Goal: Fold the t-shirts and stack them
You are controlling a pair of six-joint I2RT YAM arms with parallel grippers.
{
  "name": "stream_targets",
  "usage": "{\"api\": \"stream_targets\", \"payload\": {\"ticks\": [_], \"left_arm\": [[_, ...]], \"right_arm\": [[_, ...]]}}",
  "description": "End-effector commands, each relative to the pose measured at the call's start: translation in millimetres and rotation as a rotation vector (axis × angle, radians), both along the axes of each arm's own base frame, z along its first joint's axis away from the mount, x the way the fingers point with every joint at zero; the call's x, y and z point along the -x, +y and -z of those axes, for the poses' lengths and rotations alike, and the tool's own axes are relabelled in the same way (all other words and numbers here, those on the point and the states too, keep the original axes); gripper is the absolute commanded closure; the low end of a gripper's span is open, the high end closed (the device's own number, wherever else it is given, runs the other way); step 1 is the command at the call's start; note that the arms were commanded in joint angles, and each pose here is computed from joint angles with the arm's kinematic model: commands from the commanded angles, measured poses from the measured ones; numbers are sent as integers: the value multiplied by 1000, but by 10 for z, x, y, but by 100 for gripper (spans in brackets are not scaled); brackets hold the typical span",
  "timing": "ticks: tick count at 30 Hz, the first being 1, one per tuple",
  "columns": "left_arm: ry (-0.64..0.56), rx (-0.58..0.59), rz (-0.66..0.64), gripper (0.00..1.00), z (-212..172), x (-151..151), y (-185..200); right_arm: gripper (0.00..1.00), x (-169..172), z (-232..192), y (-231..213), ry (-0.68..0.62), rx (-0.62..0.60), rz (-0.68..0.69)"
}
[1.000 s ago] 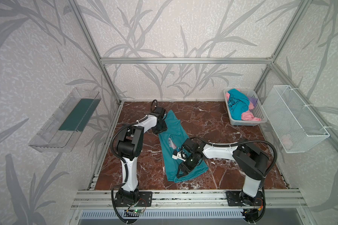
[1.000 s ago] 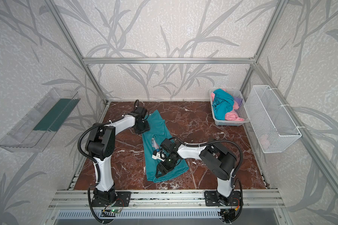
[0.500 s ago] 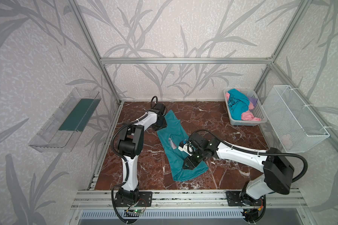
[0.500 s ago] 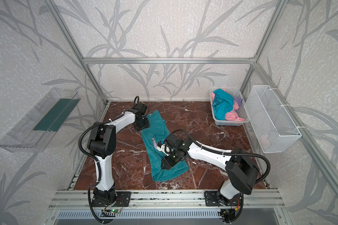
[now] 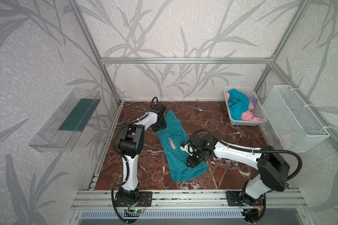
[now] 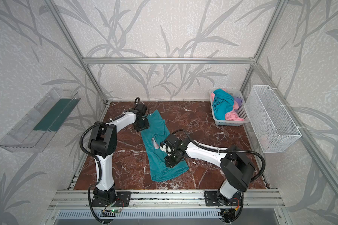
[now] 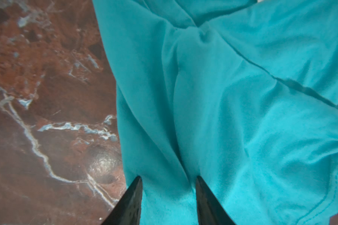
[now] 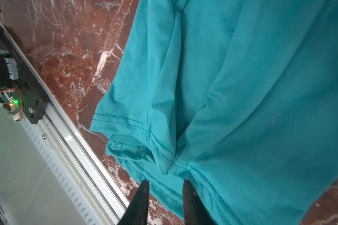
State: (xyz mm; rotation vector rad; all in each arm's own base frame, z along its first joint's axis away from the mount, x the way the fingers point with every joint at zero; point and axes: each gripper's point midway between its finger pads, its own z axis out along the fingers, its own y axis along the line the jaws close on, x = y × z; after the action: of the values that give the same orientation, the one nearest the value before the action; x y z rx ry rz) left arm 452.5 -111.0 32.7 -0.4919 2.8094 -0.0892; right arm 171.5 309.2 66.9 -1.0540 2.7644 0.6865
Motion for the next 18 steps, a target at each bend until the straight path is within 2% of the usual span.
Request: {"api": "stream_targets", "payload": {"ticks": [1,3,7,8,11,12,14,18], "left_arm": [[37,-29,5,54,111,39,26],[34,-26,5,54,116,26,21],[33,-25,7,54,119,5,15],[33,-28,8,54,119,-2,17],[34,-33,13,54,130,-26,16],[36,-36,14,54,139,-33,17],[37,-43,13,54,169,-57,28],[49,-51,14,54,253,-103,29]], "right_arm": [[62,-68,43,124,-28,12,-18],[54,-85,44,210,-39,6,-31],[52,-81,263,311,-15,32,-48],[55,-70,298,335,-7,35,-53],[85,31,274,448,22,10,-91],[92,93,228,498,32,-13,-114],[98,244,76,626,74,-98,-164],[99,517,-290,828,201,-309,-219]]}}
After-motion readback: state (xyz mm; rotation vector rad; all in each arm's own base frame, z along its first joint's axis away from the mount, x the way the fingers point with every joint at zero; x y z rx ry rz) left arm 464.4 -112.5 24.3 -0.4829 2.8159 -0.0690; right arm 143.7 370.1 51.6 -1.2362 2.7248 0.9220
